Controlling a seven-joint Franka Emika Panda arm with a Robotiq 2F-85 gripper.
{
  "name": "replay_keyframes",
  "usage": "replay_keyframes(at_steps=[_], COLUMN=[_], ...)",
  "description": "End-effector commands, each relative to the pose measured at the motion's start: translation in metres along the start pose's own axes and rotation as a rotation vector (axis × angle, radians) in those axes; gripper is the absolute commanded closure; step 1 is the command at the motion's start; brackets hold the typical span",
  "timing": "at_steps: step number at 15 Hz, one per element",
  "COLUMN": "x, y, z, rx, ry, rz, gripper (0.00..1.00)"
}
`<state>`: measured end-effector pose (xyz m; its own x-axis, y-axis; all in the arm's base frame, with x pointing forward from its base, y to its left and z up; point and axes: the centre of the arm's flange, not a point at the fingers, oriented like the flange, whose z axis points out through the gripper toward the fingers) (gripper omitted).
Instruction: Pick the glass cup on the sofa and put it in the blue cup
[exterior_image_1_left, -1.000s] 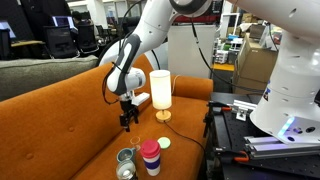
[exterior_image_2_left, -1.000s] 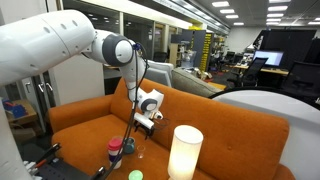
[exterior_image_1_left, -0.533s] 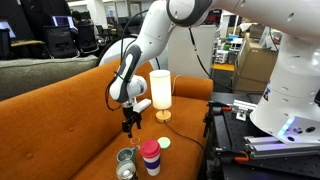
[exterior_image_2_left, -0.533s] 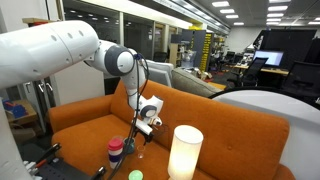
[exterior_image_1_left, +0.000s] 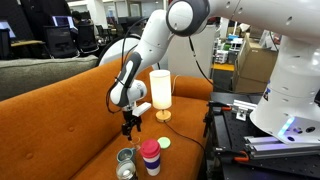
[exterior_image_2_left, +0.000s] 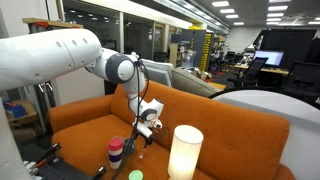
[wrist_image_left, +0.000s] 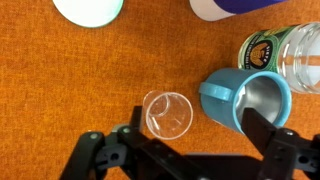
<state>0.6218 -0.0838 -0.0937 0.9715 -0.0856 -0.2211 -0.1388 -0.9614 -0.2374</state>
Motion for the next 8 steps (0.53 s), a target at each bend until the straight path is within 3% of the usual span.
replay_keyframes(at_steps=[1,8], x=[0.000,0.004], y=[0.000,0.006], z=[0.000,0.015], rx=[0.000,-0.022], ry=[0.000,-0.012], rz=[0.000,0.043], gripper=[0.00,0.00])
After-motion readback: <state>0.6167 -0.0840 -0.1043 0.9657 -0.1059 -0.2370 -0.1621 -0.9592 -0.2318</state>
